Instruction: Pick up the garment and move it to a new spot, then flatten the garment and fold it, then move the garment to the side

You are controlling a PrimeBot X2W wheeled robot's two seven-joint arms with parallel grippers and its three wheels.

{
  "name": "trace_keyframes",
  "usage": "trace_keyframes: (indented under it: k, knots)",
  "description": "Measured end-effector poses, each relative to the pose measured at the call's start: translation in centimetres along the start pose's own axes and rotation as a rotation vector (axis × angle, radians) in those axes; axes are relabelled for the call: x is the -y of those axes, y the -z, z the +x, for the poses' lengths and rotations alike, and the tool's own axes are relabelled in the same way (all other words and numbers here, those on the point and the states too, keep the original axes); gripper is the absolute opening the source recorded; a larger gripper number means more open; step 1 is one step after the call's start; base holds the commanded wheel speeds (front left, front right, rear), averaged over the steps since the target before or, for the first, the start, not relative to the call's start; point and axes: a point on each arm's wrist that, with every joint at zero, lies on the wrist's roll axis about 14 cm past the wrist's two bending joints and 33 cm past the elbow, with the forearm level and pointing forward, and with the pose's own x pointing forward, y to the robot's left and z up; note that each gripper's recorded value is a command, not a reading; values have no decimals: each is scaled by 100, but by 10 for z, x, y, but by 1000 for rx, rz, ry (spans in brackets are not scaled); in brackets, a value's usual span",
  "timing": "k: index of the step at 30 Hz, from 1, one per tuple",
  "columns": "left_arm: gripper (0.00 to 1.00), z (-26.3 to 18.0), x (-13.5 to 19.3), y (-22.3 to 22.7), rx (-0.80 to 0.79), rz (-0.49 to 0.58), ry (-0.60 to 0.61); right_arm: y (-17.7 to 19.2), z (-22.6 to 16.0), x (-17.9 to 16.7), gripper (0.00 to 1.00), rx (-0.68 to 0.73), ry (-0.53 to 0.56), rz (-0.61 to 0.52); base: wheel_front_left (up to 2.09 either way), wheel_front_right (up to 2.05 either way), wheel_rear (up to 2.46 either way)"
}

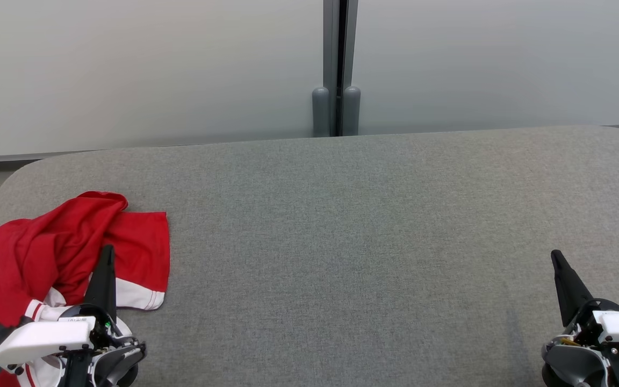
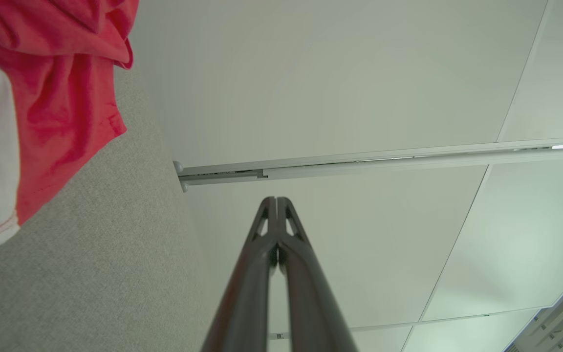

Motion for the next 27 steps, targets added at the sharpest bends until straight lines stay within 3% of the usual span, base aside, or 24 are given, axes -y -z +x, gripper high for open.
trace_keyframes:
  k: [16, 17, 22, 27]
  knots:
    - [0, 0, 0, 0, 0, 0, 0, 0, 0, 0, 0, 0, 0, 0, 0, 0, 0]
    - [100, 0, 0, 0, 0, 0, 0, 0, 0, 0, 100, 0, 0, 0, 0, 0, 0]
    - [100, -14, -30, 3, 4, -18, -89, 5, -12, 26, 100, 0, 76, 20, 0, 0, 0]
    - [100, -15, -29, 3, 19, -17, -85, 9, -11, 24, 100, 0, 69, 17, 0, 0, 0]
